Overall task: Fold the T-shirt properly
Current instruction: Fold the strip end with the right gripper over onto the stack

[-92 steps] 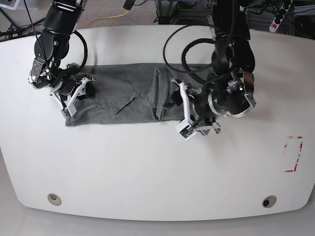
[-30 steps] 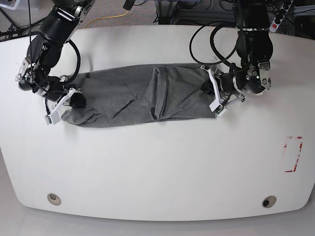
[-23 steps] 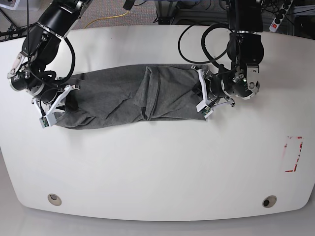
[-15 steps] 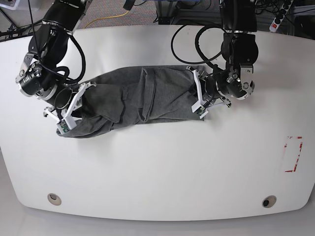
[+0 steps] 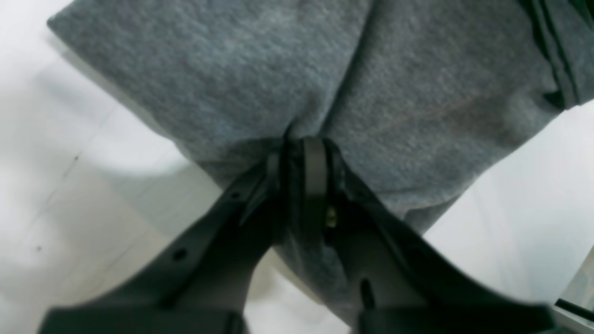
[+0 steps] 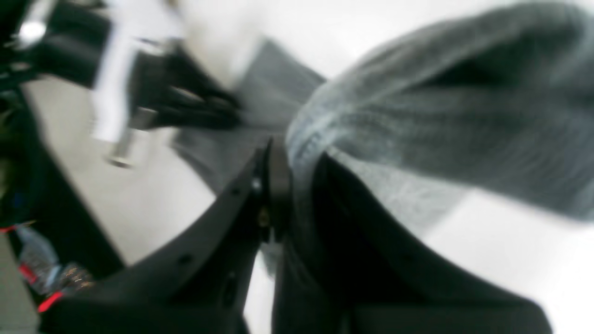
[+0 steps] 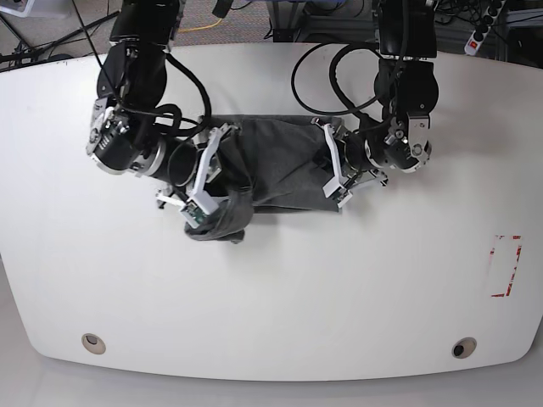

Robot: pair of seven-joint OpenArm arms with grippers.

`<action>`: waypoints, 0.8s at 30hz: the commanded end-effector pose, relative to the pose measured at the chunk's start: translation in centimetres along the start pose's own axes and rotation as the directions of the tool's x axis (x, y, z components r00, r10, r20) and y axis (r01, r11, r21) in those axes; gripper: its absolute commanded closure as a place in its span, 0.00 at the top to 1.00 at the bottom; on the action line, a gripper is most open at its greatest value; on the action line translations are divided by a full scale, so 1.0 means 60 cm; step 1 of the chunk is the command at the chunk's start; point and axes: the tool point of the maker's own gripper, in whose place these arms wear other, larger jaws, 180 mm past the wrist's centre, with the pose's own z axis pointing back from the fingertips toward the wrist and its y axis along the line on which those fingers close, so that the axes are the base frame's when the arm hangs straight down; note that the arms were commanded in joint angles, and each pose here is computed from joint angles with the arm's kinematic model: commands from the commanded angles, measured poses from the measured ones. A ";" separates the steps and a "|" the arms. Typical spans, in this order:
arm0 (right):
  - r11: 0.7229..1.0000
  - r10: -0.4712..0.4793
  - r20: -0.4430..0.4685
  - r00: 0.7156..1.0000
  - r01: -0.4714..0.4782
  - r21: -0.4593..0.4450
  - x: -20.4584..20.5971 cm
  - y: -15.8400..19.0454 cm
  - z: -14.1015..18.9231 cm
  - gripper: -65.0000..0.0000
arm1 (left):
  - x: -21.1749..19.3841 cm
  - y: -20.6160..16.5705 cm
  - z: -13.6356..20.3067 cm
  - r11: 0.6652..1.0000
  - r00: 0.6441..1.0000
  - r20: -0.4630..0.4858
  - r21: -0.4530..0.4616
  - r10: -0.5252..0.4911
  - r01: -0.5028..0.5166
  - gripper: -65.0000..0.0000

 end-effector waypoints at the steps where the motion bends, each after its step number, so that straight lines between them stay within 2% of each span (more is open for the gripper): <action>1: 0.999 0.010 0.056 0.998 -0.012 0.034 0.026 0.013 -0.007 0.00 | -0.007 0.003 0.002 1.000 1.000 -0.027 0.013 -0.006 0.006 0.05; 6: 0.994 -0.018 0.024 1.000 0.016 0.104 0.012 0.033 -0.039 0.00 | -0.006 0.002 0.003 1.000 1.000 -0.024 0.011 -0.008 0.008 0.05; 9: 0.990 -0.031 0.052 0.998 0.024 0.141 0.018 0.046 -0.053 0.00 | 0.003 0.001 0.008 1.000 1.000 -0.009 0.018 -0.016 0.016 0.05; 13: 0.983 -0.058 0.057 0.997 0.048 0.175 0.012 0.053 -0.070 0.28 | 0.028 0.004 0.024 0.998 0.998 0.041 0.043 -0.044 0.042 0.05; 15: 0.981 -0.078 0.049 0.996 0.068 0.184 0.006 0.051 -0.076 0.51 | 0.040 0.000 0.027 0.998 0.997 0.066 0.045 -0.048 0.045 0.05; 19: 0.977 -0.079 0.059 0.995 0.065 0.201 0.018 0.057 -0.085 0.81 | 0.052 0.015 0.042 0.997 0.994 0.107 0.076 -0.014 0.006 0.05; 21: 0.972 -0.072 0.066 0.995 0.055 0.229 0.027 0.076 -0.093 0.88 | 0.060 0.028 0.054 0.995 0.989 0.149 0.093 0.025 -0.039 0.05; 24: 0.970 -0.053 0.069 0.996 0.035 0.242 0.032 0.086 -0.095 0.88 | 0.069 0.062 0.090 0.984 0.968 0.235 0.126 0.091 -0.123 0.05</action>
